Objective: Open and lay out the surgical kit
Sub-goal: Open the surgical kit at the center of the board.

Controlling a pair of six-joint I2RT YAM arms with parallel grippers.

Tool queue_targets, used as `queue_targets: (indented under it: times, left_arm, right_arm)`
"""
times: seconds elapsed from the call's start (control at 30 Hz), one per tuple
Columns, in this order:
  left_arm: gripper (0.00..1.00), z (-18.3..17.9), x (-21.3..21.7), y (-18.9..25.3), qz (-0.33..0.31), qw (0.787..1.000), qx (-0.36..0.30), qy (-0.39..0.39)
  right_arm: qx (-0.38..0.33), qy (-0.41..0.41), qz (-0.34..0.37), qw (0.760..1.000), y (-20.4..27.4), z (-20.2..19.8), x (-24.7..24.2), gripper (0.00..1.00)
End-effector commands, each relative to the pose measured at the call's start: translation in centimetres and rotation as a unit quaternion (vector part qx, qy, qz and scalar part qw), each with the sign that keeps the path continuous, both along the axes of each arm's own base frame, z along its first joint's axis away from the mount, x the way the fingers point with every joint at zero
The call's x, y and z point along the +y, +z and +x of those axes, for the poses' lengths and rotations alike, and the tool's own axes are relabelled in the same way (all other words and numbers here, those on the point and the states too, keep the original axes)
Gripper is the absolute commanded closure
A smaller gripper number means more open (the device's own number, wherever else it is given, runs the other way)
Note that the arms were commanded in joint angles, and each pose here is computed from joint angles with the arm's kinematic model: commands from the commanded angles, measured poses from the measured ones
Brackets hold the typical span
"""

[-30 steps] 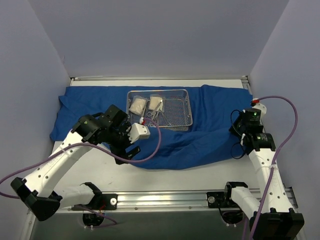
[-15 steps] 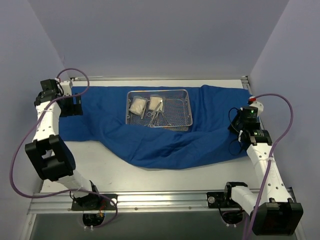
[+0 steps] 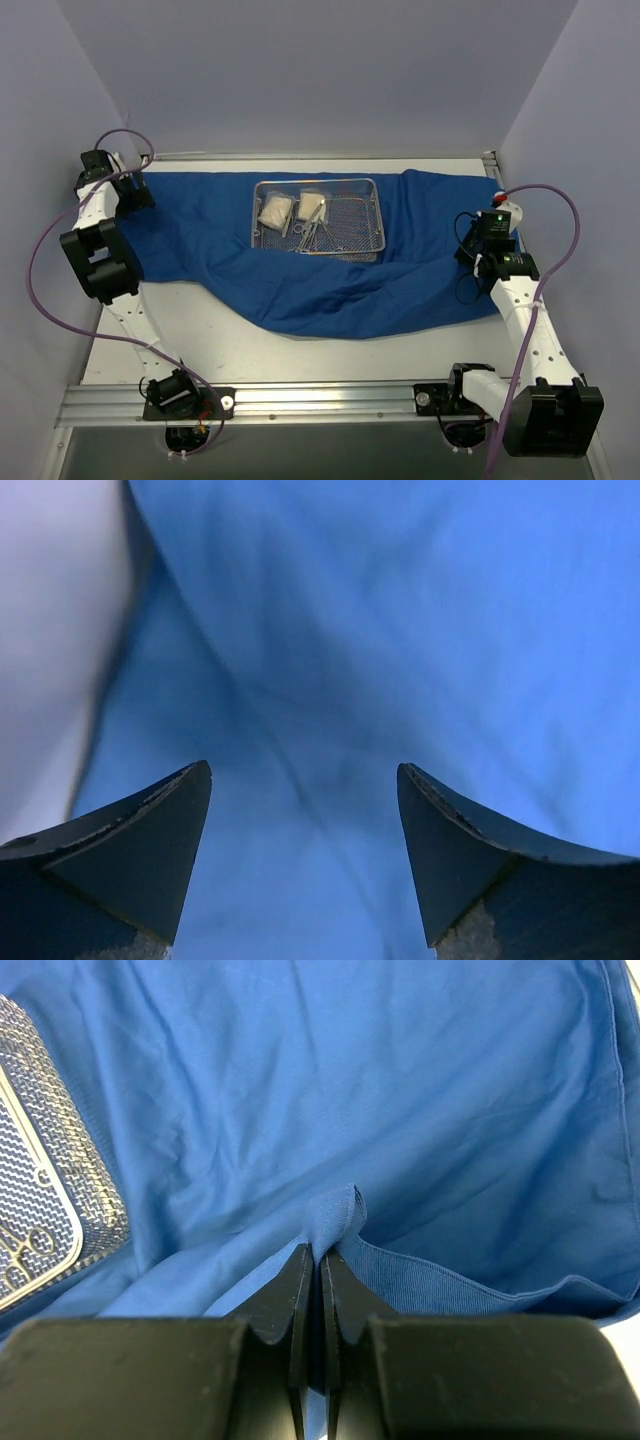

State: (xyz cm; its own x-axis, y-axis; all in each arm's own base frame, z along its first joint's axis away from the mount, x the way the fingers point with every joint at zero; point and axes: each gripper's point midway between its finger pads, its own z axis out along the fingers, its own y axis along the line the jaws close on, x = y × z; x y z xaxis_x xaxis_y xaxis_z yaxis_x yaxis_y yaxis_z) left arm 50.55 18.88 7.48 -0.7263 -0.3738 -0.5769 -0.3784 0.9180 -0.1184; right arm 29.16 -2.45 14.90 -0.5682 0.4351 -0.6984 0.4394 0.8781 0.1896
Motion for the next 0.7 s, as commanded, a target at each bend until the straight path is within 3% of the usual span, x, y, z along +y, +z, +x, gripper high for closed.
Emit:
queue_targets:
  times: [0.0, 0.17, 0.5, 0.67]
  left_arm:
    - [0.16, 4.5, 2.3, 3.4, 0.031, 0.996, -0.074, 0.034]
    - [0.16, 6.4, 5.3, 4.0, 0.039, 0.991, -0.106, 0.068]
    - [0.15, 6.8, 5.9, 0.7, 0.024, 0.993, -0.081, 0.082]
    - [0.08, 6.3, 6.1, -0.5, 0.023, 0.994, -0.056, 0.089]
  right_arm:
    - [-0.033, -0.025, -0.001, 0.999, 1.8, 0.2, -0.6, 1.00]
    - [-0.038, -0.035, -0.006, 0.999, 2.6, -0.1, -0.8, 1.00]
    - [-0.056, -0.028, -0.016, 0.998, 4.3, -0.1, -0.9, 1.00]
    - [-0.067, -0.017, -0.010, 0.998, 4.8, 0.2, -0.4, 1.00]
